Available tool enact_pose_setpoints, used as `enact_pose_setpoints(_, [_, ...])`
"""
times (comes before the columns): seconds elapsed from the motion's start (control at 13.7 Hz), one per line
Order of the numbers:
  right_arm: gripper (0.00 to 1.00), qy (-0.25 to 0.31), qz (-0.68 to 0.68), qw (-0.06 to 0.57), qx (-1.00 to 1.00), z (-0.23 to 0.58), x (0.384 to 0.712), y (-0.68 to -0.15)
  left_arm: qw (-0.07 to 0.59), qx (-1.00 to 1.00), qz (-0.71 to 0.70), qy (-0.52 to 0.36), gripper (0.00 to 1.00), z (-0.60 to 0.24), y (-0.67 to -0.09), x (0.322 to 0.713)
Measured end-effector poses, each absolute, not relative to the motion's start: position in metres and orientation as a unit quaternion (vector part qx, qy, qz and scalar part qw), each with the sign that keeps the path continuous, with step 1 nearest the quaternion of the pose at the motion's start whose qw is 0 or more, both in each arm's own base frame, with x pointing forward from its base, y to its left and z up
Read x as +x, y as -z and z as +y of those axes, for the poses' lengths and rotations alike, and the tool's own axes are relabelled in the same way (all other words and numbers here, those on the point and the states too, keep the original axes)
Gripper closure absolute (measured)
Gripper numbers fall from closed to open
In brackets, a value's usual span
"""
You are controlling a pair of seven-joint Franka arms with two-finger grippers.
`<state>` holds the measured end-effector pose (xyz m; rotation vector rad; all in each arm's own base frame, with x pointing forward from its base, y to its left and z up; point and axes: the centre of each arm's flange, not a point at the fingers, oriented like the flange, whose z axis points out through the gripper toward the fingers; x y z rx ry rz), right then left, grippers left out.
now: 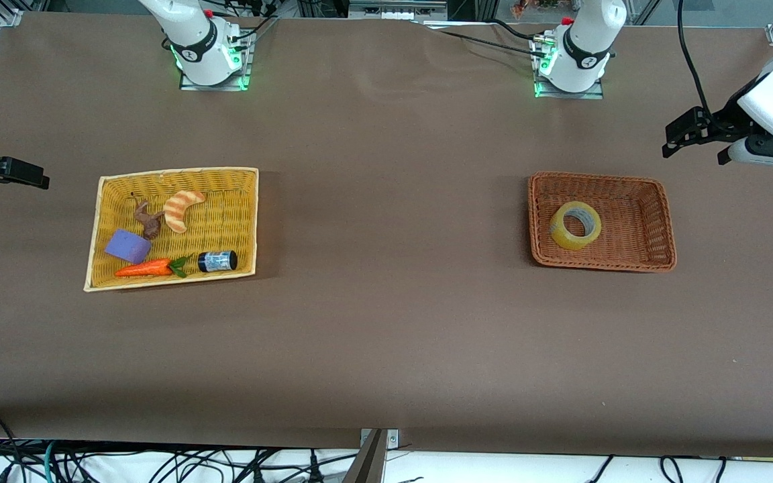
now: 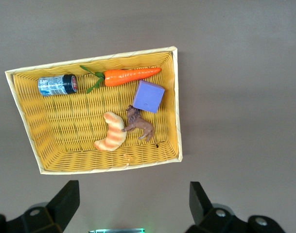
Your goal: Transfer tape with both arms
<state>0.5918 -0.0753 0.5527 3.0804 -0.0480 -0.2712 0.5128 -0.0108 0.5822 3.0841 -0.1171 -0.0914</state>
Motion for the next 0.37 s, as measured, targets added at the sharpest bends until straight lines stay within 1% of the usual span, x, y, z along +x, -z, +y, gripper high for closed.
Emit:
enact_pose_setpoints(0.15, [0.00, 0.088, -0.016, 0.024, 0.996, -0.075, 0.592, -0.553, 0.026, 0.998, -0.029, 0.041, 0.00, -0.015, -0.581, 0.511])
enact_pose_setpoints(0.37, [0.00, 0.088, -0.015, 0.024, 0.996, -0.075, 0.592, -0.553, 0.024, 0.999, -0.026, 0.039, 0.00, -0.019, -0.587, 0.524])
